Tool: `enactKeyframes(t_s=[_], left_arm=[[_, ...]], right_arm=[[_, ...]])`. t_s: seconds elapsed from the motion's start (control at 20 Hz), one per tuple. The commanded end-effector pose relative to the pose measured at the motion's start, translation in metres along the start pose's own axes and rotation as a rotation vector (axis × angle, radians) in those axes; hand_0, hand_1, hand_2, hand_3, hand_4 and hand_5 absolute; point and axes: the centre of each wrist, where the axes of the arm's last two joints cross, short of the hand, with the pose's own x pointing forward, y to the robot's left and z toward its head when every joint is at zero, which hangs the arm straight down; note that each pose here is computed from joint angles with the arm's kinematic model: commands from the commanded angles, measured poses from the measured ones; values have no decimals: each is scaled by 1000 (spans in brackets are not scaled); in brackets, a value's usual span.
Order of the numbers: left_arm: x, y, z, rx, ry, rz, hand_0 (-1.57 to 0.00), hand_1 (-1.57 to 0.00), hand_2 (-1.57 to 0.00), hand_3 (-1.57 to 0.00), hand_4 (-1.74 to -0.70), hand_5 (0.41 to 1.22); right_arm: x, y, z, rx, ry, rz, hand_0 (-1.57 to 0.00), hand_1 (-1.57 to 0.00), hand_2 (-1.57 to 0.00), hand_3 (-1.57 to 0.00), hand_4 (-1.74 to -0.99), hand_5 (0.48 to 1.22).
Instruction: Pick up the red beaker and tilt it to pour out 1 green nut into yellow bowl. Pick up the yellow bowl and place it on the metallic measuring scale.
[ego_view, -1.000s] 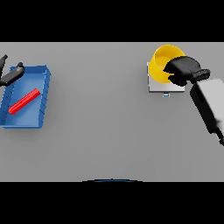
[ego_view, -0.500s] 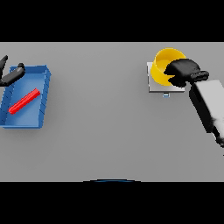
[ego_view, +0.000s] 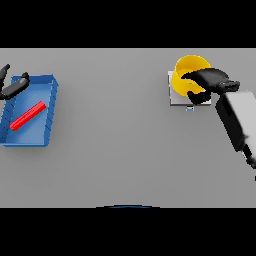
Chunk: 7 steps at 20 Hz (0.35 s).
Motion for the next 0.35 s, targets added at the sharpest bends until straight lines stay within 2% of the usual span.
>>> enactKeyframes(t_s=[0.0, 0.3], left_arm=[[2, 0, 0, 5, 2, 5, 1, 1, 1, 1, -834, 750], [6, 1, 2, 10, 1, 5, 1, 1, 1, 1, -833, 760]], right_arm=[[-1, 0, 1, 3, -7, 18, -247, -243, -192, -164, -1448, 824], [-4, 1, 2, 40, 32, 32, -64, -63, -50, -42, -1390, 779]])
